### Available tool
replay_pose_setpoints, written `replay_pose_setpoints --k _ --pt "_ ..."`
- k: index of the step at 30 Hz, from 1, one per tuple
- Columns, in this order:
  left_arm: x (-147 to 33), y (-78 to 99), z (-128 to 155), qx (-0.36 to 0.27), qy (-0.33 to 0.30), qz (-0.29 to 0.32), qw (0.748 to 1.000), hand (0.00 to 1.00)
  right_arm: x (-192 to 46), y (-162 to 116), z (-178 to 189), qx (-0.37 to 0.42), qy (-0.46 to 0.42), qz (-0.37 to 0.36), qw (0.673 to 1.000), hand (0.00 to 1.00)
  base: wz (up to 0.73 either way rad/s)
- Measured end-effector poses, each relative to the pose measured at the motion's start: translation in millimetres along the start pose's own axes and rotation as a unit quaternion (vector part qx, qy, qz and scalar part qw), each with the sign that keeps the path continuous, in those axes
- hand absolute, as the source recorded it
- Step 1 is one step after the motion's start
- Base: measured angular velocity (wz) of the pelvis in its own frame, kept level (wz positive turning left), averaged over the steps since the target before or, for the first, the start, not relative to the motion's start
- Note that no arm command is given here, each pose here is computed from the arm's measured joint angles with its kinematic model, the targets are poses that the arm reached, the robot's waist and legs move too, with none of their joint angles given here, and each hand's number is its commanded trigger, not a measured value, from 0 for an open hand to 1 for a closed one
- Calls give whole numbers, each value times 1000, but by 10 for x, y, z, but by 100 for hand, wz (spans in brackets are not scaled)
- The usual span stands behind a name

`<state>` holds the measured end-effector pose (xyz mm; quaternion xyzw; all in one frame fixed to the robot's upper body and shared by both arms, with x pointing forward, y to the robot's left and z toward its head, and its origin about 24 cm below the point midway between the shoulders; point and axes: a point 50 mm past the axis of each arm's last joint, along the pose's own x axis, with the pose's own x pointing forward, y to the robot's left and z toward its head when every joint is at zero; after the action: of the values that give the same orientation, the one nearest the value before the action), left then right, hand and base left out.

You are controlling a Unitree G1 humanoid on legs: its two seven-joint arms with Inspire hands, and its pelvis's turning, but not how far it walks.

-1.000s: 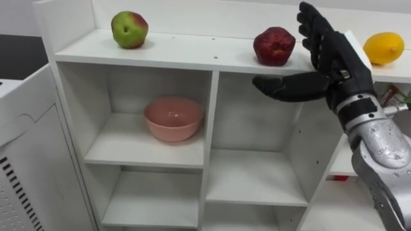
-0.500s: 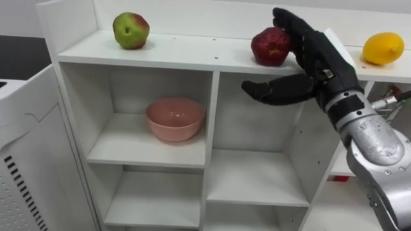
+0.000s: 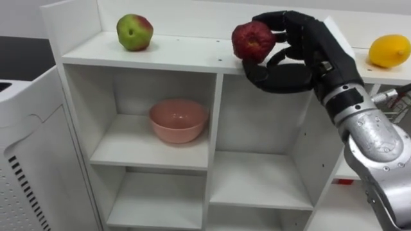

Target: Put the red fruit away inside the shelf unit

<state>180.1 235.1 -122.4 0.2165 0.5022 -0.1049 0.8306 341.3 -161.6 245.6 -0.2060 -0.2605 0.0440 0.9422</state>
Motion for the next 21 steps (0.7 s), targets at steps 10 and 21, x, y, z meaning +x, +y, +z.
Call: replay_pose_setpoints --k 10,21 --pt "7 -32 -9 12 4 -4 1000 0 -13 59 -24 4 4 10 1000 100 0" --pt "15 -56 -83 12 13 2 1000 0 -234 235 207 19 -54 60 997 100 -3"
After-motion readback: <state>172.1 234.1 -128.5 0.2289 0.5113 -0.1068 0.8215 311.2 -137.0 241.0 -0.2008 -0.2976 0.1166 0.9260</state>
